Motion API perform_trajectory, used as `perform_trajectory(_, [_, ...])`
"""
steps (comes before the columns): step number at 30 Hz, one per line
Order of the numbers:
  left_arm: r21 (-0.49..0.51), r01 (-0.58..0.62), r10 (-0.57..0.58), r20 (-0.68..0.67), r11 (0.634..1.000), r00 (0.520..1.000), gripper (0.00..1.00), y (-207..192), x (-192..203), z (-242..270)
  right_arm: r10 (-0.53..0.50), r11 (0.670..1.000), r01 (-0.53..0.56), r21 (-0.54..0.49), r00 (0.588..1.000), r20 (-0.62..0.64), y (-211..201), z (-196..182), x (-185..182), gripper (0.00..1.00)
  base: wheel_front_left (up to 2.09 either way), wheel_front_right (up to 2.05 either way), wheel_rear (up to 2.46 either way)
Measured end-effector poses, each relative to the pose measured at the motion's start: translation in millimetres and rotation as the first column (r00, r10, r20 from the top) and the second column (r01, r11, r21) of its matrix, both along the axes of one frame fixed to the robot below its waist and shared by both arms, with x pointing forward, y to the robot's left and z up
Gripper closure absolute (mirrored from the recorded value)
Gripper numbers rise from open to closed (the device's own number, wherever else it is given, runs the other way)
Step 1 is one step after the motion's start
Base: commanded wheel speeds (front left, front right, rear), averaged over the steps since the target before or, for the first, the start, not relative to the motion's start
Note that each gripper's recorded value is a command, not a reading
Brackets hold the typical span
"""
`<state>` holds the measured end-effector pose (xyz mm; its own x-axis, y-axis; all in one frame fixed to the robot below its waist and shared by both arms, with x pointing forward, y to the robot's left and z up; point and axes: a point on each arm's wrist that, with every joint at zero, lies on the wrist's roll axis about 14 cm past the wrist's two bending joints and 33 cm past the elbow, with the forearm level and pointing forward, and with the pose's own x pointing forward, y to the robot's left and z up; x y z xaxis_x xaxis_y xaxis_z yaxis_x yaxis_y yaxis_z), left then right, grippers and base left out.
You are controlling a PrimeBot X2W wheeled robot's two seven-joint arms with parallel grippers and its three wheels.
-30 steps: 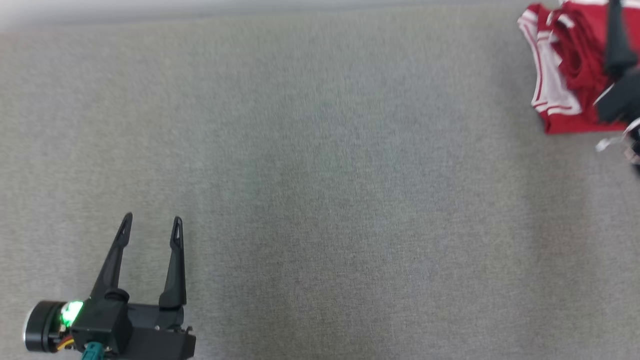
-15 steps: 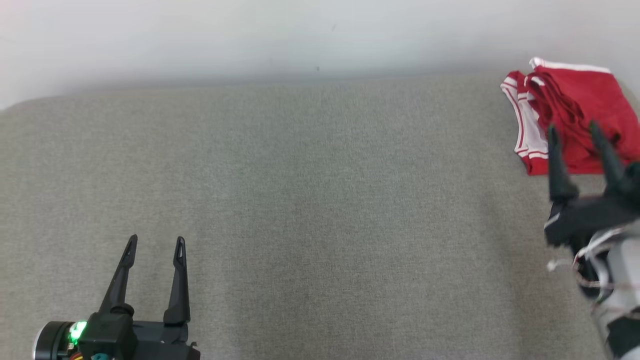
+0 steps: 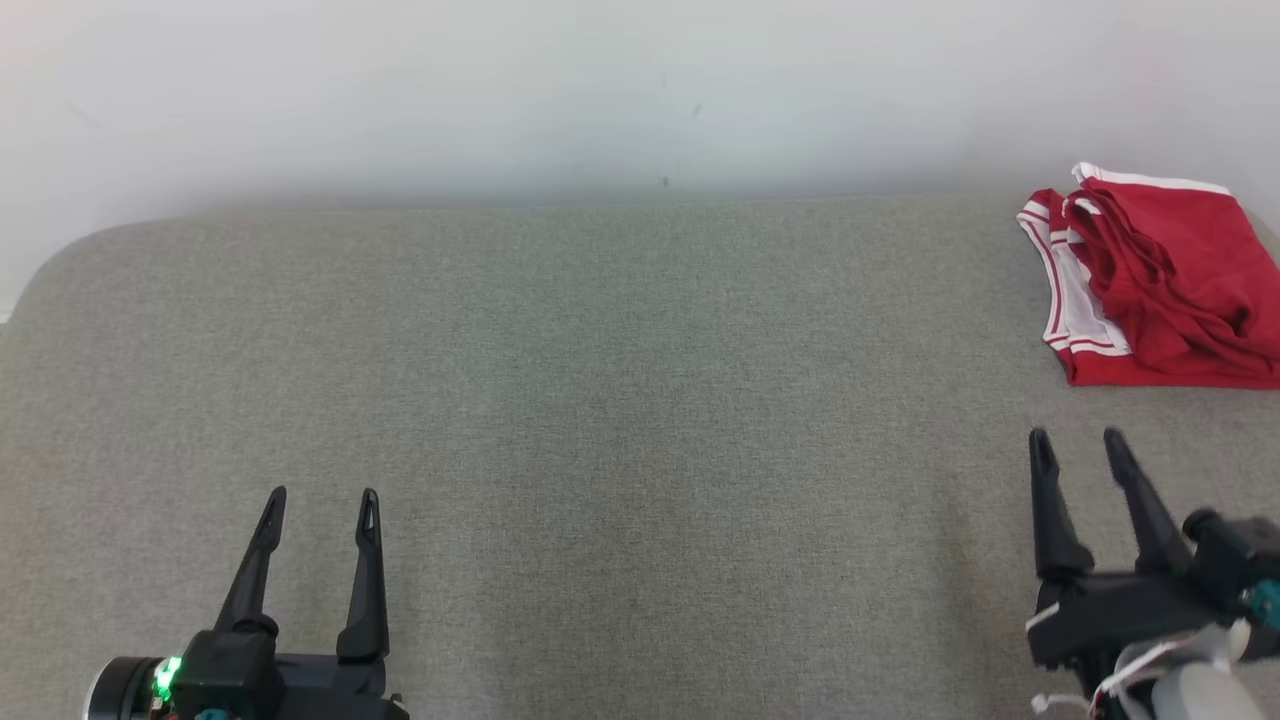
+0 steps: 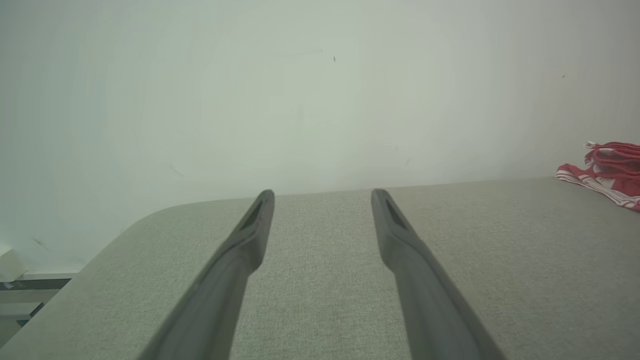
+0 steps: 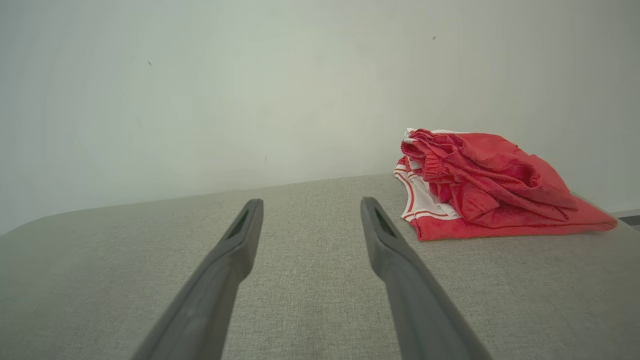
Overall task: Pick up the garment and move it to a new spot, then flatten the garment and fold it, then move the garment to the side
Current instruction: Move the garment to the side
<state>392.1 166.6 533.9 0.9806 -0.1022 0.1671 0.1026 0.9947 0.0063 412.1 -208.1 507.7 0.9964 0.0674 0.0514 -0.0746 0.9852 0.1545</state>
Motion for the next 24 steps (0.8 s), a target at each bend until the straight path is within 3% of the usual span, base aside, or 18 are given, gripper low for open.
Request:
perform_trajectory(8, [-0.003,-0.024,0.024,-0.014,1.000,1.000,0.00,9,-11,-4,0.007,0.999,-0.006,0.048,1.000,-0.023,16,-12,-25,0.00,0.00,0.00,0.00])
perform_trajectory(24, [-0.006,-0.079,0.079,-0.032,0.997,0.996,0.00,26,-33,-9,0.034,0.998,-0.032,0.049,0.999,-0.038,33,-19,-48,0.00,0.00,0.00,0.00])
